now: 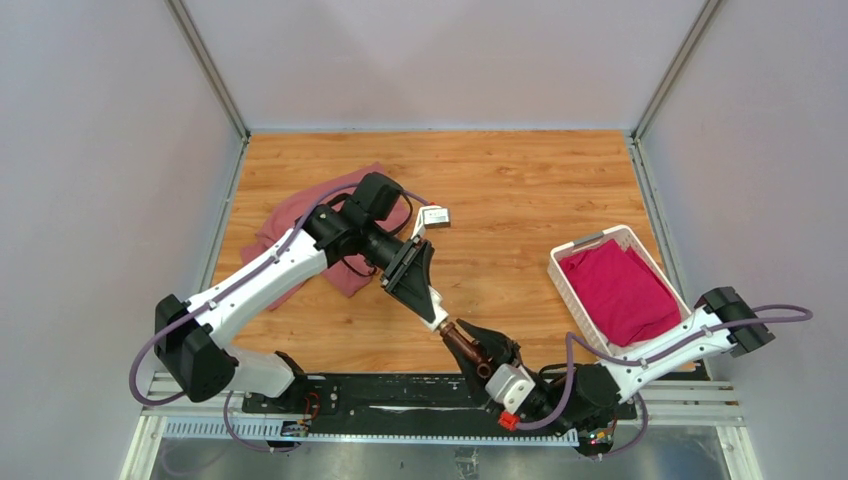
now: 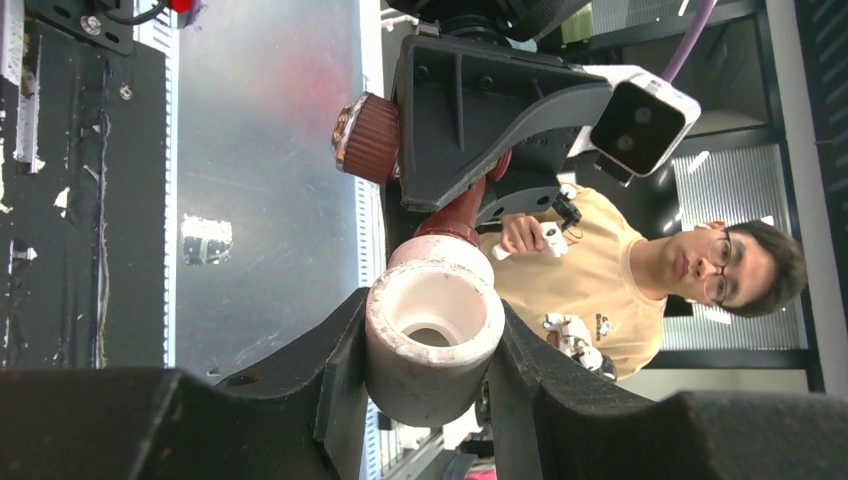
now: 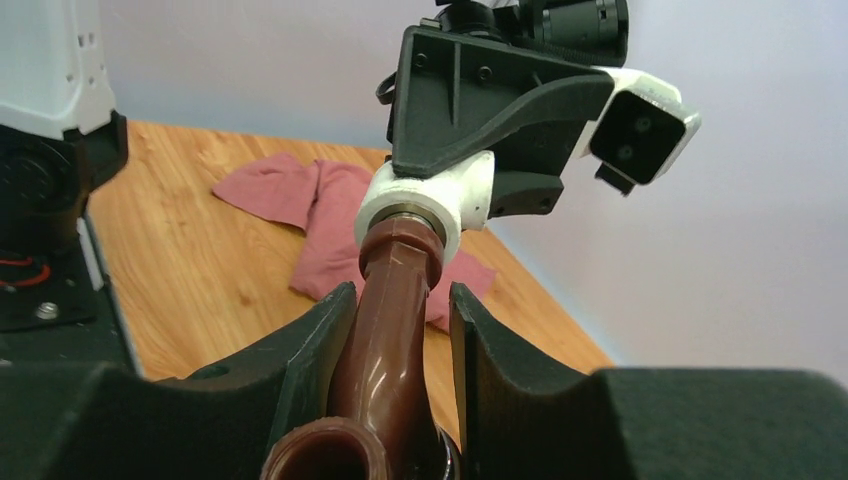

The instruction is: Install the water faucets

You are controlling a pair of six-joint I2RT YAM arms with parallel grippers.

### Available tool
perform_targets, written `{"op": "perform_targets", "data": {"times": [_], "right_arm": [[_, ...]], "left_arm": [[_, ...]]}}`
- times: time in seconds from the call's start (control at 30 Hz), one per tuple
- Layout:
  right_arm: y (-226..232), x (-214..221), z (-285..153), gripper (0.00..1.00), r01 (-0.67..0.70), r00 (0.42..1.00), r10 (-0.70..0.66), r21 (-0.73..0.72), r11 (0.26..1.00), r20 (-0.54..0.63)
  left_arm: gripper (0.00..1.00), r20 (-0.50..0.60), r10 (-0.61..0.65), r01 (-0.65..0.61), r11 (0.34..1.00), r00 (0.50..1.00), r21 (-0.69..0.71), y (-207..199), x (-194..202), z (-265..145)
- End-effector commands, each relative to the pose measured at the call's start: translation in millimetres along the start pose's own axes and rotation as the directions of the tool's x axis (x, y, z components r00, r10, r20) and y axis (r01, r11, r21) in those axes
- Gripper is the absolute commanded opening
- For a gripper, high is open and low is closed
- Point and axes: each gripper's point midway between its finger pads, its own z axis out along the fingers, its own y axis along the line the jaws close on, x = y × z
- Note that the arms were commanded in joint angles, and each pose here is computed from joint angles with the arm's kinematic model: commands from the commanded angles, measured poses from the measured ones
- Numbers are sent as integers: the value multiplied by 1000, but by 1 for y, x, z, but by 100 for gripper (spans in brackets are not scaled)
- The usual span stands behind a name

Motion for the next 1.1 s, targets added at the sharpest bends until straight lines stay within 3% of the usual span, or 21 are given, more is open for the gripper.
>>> {"op": "perform_targets", "data": {"times": [0.0, 0.5, 0.77, 1.07], "right_arm": [[-59, -7, -1, 0, -378, 922, 387, 229, 897, 3], [-79, 7, 0, 0, -627, 752, 659, 279, 727, -27], [-85, 12, 0, 0, -729, 638, 770, 305, 613, -21], [-91, 17, 0, 0, -812, 519, 855, 322, 487, 14]], "left_arm": [[0, -17, 88, -89, 995, 996, -46, 3, 2, 8], [0, 54, 247, -230, 949, 968, -216, 12, -34, 4], [0, 270, 330, -280, 937, 904, -207, 2, -62, 5], [0, 271, 418, -328, 888, 867, -321, 16, -68, -2]]}}
